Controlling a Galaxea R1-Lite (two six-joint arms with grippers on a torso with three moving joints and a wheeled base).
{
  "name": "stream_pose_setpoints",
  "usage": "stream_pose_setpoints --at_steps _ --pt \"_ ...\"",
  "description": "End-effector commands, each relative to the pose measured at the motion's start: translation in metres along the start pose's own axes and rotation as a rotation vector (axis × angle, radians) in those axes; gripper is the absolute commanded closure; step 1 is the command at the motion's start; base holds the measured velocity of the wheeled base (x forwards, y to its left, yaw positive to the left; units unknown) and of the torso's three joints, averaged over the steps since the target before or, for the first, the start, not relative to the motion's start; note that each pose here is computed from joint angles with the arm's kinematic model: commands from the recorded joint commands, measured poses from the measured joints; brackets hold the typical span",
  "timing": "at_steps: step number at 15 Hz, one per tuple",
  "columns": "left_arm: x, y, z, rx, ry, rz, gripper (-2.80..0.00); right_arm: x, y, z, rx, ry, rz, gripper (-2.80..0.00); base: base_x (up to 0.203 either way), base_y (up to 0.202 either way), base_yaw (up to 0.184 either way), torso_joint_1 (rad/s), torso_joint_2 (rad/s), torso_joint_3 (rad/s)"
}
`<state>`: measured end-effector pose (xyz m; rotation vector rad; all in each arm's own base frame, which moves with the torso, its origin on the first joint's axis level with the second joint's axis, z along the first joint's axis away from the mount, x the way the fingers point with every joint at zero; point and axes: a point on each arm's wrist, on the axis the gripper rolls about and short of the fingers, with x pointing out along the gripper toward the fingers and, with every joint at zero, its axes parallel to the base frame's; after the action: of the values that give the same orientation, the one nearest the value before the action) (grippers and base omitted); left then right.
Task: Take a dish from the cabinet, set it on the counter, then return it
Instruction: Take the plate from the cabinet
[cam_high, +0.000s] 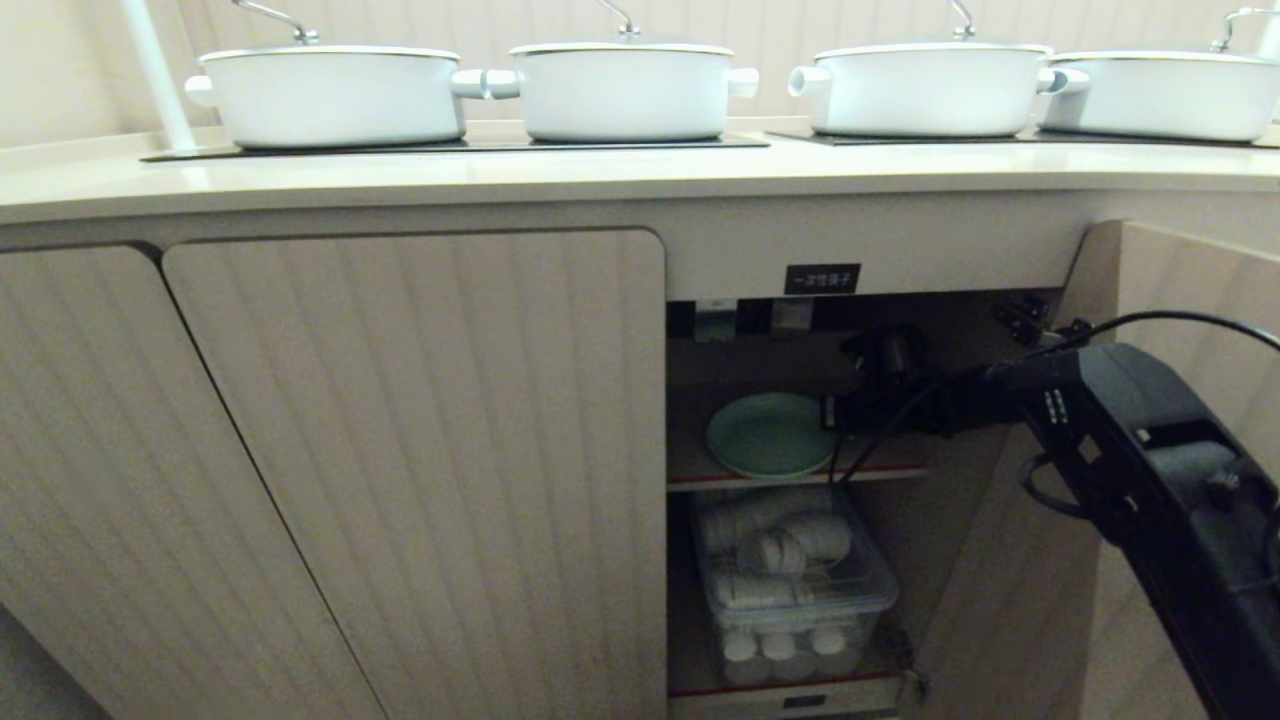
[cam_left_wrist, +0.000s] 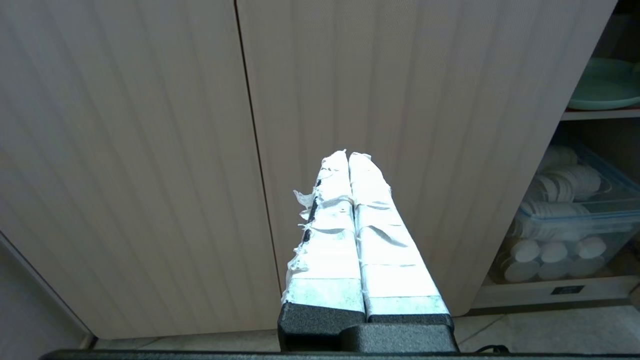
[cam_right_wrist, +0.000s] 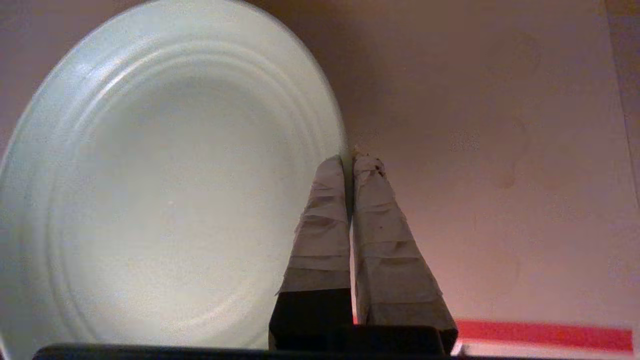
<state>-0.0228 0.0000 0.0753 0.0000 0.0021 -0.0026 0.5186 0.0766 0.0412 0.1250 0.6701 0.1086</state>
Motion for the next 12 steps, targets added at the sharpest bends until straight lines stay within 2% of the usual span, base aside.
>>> stream_pose_setpoints --at_steps 1,4,12 --pt "0.000 0.000 0.000 0.000 -0.001 0.000 0.00 -0.007 0.002 0.005 0.008 -0.009 -0.009 0.00 0.000 0.000 0.000 0.000 0.00 0.000" --pt "0.000 0.000 0.000 0.000 -0.001 0.001 0.00 -0.011 0.002 0.007 0.047 -0.004 -0.031 0.00 0.000 0.000 0.000 0.000 0.00 0.000" --pt "0.000 0.000 0.000 0.000 -0.001 0.001 0.00 -0.031 0.012 -0.009 0.149 0.075 -0.034 0.00 0.000 0.000 0.000 0.000 0.00 0.000"
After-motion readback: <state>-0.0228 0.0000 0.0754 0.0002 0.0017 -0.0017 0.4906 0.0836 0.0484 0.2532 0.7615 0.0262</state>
